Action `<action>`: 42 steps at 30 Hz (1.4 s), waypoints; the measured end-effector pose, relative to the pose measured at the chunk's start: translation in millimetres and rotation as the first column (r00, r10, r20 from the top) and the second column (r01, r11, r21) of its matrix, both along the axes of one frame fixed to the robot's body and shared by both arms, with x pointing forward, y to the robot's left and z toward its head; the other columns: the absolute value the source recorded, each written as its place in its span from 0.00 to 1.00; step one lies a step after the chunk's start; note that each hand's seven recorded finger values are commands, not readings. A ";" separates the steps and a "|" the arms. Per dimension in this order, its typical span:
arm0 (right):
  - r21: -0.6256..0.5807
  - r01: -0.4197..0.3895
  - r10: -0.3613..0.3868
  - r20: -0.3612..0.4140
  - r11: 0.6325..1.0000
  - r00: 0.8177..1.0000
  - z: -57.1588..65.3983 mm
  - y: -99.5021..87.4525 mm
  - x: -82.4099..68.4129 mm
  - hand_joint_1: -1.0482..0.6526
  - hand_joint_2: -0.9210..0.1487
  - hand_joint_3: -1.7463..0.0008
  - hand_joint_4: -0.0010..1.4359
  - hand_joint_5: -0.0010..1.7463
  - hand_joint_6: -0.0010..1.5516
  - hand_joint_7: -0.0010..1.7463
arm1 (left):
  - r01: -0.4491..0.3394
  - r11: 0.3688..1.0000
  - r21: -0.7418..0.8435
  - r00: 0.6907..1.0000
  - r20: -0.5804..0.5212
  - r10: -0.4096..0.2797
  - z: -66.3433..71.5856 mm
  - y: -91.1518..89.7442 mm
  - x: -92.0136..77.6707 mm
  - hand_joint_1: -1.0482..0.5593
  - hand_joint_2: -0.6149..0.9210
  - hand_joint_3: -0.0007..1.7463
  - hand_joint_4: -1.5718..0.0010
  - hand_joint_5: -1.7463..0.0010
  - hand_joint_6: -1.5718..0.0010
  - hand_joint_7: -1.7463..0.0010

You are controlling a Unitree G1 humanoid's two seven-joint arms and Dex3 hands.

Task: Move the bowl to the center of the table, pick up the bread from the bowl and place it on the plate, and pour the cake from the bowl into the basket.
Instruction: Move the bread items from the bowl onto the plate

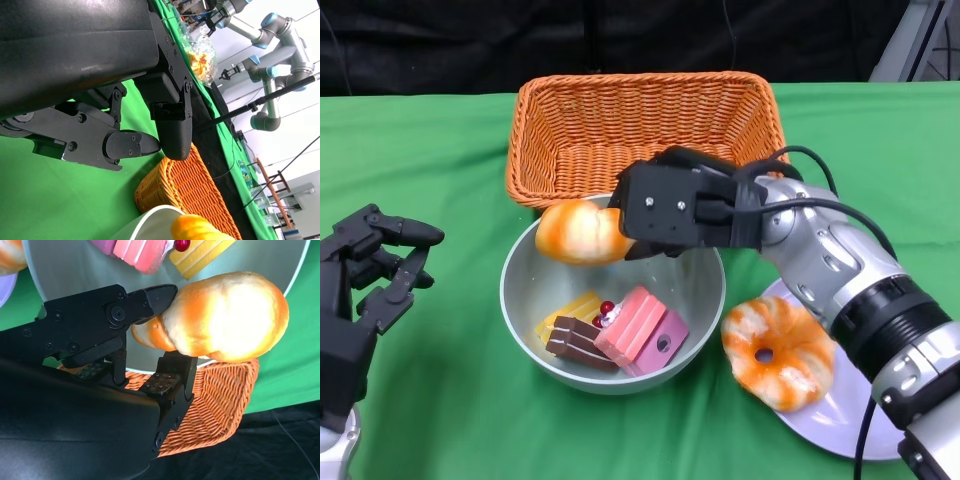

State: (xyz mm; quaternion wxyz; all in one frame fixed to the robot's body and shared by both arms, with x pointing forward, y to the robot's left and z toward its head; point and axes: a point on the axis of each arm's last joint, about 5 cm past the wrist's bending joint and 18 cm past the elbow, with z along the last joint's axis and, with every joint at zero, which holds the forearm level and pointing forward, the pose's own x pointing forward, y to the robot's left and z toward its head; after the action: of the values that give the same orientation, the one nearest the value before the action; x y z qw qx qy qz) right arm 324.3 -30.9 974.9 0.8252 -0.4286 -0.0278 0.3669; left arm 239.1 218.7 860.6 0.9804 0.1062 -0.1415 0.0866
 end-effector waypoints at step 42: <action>0.297 0.092 -0.100 0.013 0.950 0.995 11.4 -90.0 -50.4 0.48 0.00 0.93 0.42 1.00 0.49 0.43 | 0.014 1.000 0.014 1.000 -0.006 -0.014 1.2 4.8 0.1 0.56 1.00 0.23 0.52 0.22 0.50 0.44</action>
State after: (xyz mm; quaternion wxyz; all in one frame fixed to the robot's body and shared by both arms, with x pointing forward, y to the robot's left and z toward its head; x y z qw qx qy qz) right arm 274.0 -120.9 986.3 0.8965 -0.3059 -0.0732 0.3120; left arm 239.2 223.5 861.8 0.9806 0.1124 -0.1399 0.0785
